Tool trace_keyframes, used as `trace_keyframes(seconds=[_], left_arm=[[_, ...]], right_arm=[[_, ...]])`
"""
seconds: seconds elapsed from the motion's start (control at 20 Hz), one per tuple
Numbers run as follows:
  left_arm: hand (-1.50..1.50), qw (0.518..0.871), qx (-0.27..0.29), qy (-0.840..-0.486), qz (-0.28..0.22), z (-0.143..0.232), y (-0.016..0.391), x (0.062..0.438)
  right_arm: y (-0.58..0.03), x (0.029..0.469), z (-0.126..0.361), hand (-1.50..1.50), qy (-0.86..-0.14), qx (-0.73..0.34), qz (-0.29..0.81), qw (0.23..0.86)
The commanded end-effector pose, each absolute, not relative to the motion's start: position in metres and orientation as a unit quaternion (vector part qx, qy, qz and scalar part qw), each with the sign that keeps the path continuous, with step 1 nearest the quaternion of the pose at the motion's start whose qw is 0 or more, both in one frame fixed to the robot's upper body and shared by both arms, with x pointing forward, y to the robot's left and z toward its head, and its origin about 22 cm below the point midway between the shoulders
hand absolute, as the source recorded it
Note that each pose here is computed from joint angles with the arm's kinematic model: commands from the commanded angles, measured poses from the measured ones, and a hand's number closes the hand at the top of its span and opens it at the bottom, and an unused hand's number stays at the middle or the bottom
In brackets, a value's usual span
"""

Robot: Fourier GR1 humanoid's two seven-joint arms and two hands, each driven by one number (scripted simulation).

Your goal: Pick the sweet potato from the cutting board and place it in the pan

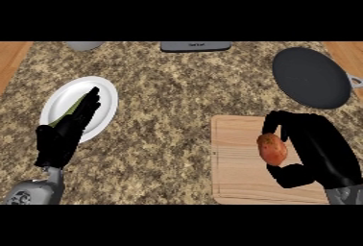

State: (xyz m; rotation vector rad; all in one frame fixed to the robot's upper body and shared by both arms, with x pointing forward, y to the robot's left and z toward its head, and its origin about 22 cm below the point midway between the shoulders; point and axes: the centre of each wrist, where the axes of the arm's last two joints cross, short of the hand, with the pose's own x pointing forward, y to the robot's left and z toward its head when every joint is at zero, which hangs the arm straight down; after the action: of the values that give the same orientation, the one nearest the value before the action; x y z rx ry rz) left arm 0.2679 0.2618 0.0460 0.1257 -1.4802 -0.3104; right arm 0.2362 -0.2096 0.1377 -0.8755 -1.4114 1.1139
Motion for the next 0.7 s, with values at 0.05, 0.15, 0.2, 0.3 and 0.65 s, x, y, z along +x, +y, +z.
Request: trace_keyframes(seconds=[0.05,0.15,0.2,0.3,0.65], left_arm=[[0.00,0.715,0.052,-0.681,-0.146,0.051,0.253,0.276],[0.00,0.720,0.053,-0.676,-0.150,0.051,0.276,0.256],[0.00,0.719,0.040,-0.678,-0.147,0.041,0.257,0.279],[0.00,0.711,0.052,-0.684,-0.152,0.053,0.254,0.282],[0.00,0.718,0.041,-0.676,-0.159,0.042,0.260,0.262]], right_arm=[[-0.217,0.206,0.162,1.50,-0.679,-0.403,0.384,0.479],[-0.240,0.192,0.147,1.50,-0.671,-0.415,0.379,0.484],[-0.248,0.211,0.152,1.50,-0.676,-0.427,0.350,0.489],[-0.255,0.203,0.134,1.50,-0.686,-0.420,0.326,0.497],[-0.306,0.247,0.130,1.50,-0.704,-0.391,0.225,0.549]])
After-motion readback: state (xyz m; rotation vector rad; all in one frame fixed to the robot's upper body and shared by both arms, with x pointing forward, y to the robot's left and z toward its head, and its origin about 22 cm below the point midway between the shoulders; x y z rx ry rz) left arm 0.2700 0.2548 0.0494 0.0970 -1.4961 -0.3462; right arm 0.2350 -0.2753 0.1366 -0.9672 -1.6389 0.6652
